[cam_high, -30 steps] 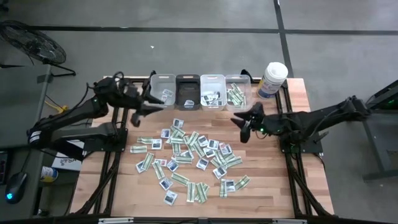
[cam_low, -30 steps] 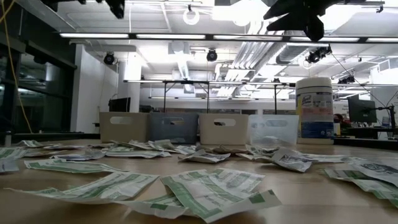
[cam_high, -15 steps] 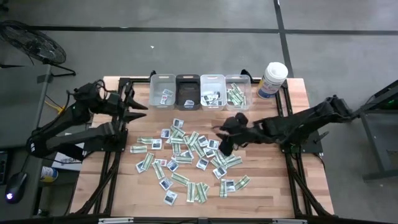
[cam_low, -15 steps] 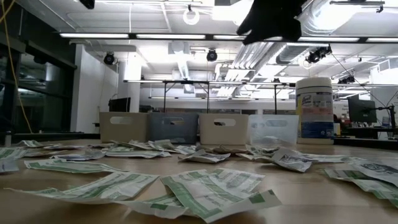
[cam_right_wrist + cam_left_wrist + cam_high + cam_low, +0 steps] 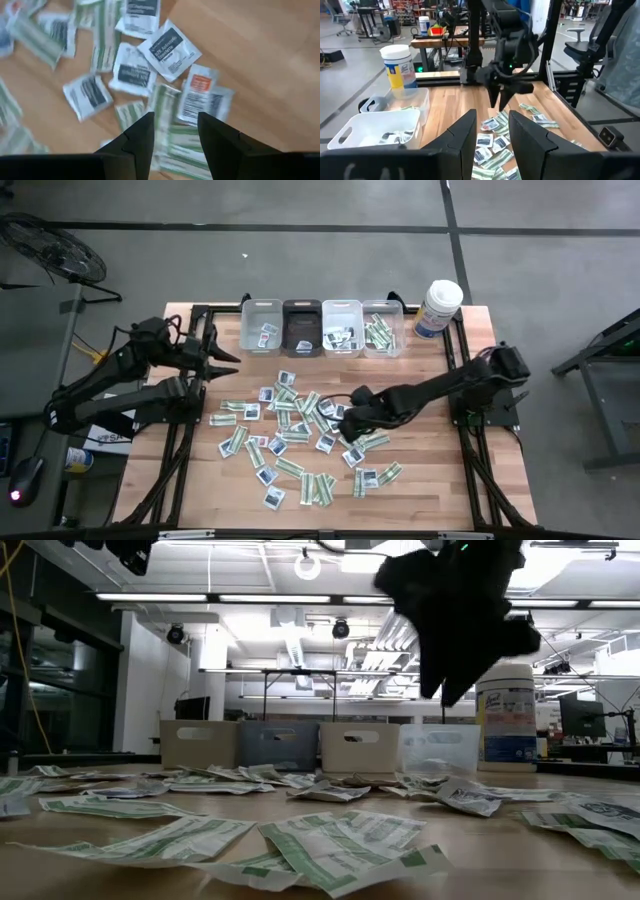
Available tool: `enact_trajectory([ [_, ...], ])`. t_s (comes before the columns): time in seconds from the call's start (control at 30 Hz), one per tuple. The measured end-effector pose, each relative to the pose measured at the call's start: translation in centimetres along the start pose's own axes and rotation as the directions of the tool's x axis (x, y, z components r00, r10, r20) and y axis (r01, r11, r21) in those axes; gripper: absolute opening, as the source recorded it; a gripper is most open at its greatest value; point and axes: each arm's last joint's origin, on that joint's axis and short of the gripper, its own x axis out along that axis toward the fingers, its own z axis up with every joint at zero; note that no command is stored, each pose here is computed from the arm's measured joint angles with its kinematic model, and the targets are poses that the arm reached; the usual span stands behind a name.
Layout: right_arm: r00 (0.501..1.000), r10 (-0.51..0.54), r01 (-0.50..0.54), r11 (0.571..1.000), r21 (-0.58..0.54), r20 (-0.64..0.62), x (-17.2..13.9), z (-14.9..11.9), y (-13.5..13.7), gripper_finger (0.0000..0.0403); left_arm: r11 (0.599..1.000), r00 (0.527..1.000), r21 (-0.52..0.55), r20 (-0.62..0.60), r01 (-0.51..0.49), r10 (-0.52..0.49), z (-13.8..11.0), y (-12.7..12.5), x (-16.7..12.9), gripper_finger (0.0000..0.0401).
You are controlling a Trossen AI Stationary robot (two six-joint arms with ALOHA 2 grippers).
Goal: Pick & Place First Aid Supplies
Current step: Put the orange ointment pack into the gray bin
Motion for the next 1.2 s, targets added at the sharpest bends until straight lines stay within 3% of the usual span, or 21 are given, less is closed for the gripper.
enact_trajectory([
  [0.07,1.0,-0.014,0.015,0.997,0.075,-0.014,1.3,0.2,0.2,0.0144,1.0,1.0,0.001,-0.003,-0.006,0.006,-0.1,0.0,0.1,0.0111],
  [0.3,0.994,-0.095,0.102,0.978,0.184,-0.047,4.2,1.2,-0.4,0.0144,1.0,1.0,-0.006,-0.019,-0.016,0.016,-0.8,0.2,0.4,0.0111],
  [0.6,0.99,-0.136,0.138,0.969,0.203,-0.022,4.6,2.6,-1.3,0.0144,1.0,1.0,0.007,-0.022,0.006,-0.006,-0.9,0.1,0.4,0.0111],
  [0.77,0.988,-0.151,0.155,0.981,0.115,-0.044,4.8,3.1,-1.8,0.0144,1.0,1.0,0.007,-0.024,0.007,-0.007,-0.9,0.1,0.4,0.0111],
  [0.97,0.984,-0.159,0.152,0.985,-0.081,-0.082,5.2,3.4,-2.1,0.0144,1.0,1.0,0.003,-0.024,0.008,-0.008,-0.9,0.1,0.4,0.0111],
  [1.2,0.98,-0.186,0.14,0.904,-0.403,-0.076,5.1,2.7,-2.0,0.0144,1.0,1.0,-0.005,-0.024,0.014,-0.014,-1.0,0.1,0.4,0.0111],
])
